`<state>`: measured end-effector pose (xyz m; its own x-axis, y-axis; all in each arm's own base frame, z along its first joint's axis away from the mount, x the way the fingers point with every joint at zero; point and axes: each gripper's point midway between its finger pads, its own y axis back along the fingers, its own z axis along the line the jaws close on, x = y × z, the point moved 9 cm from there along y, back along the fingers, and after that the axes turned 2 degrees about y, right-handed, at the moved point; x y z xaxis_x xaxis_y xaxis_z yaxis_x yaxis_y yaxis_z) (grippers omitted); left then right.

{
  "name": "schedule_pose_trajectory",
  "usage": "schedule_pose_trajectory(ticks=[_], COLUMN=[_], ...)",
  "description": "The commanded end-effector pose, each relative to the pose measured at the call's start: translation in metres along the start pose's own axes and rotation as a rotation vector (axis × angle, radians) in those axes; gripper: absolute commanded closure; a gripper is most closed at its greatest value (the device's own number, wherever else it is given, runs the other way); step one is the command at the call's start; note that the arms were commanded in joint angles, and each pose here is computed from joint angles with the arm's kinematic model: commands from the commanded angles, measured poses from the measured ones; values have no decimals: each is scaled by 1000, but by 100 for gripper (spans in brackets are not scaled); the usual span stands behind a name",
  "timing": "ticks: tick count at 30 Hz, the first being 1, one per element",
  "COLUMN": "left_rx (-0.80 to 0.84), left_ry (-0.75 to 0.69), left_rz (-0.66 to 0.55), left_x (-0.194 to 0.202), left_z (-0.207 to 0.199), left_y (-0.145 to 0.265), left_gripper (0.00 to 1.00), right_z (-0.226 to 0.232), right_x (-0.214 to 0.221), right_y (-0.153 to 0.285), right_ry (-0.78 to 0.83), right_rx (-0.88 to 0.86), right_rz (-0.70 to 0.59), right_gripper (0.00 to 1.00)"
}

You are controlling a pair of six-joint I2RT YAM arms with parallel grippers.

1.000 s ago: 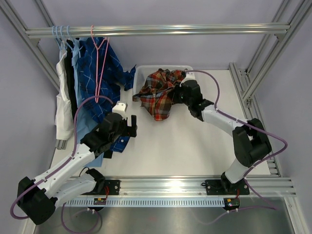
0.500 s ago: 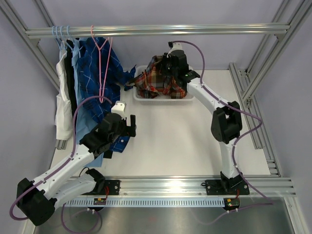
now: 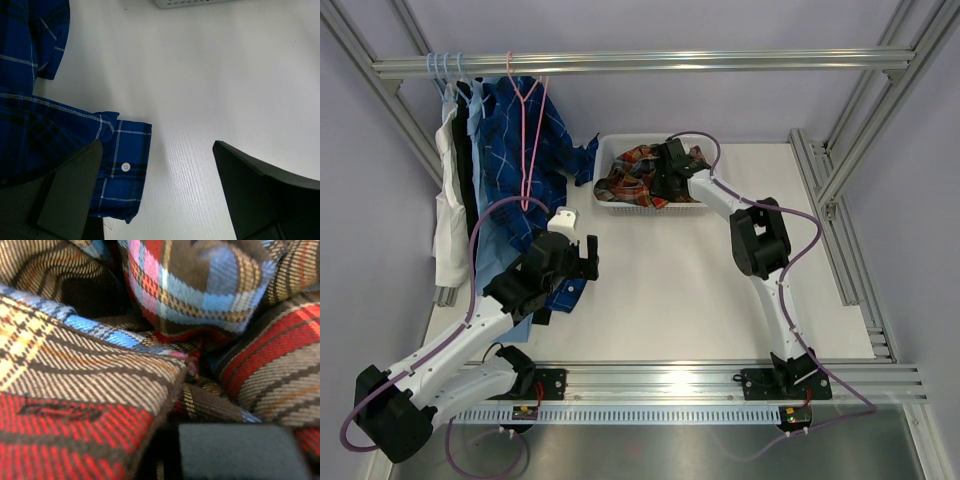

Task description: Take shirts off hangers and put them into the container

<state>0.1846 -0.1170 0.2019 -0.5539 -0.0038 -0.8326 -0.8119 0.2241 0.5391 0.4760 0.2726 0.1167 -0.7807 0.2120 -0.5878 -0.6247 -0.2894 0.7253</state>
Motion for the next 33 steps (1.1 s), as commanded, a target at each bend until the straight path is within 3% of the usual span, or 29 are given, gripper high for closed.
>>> schedule_pose_trajectory(ticks=[1, 5, 9, 19, 22, 26, 29, 33], left_rx=[-10, -7, 11, 179, 194, 25, -144, -269], left_ry=[5, 9, 17, 103, 110, 103, 68, 175], left_rz=[-31, -38, -43, -54, -96, -202, -171, -182], left_x=[-5, -6, -8, -66, -99, -155, -177, -213], left_z=[1, 1, -1, -23, -26, -11, 3, 32], left_y=[0, 2, 3, 54, 82, 127, 122, 112], left_gripper=[1, 1, 1, 1, 1, 1, 1, 3], right_z=[1, 13, 19, 2, -13, -33, -43, -60], right_x=[-16, -37, -52, -17, 3, 31, 49, 70], right_y=[29, 69, 119, 242, 276, 308, 330, 354], right_ry=[17, 107, 176, 276, 300, 321, 328, 359], right_rx=[6, -70, -124, -265, -279, -283, -309, -312], right_rz=[-24, -107, -188, -235, -258, -267, -284, -314], right_gripper=[86, 62, 50, 1, 1, 1, 0, 1])
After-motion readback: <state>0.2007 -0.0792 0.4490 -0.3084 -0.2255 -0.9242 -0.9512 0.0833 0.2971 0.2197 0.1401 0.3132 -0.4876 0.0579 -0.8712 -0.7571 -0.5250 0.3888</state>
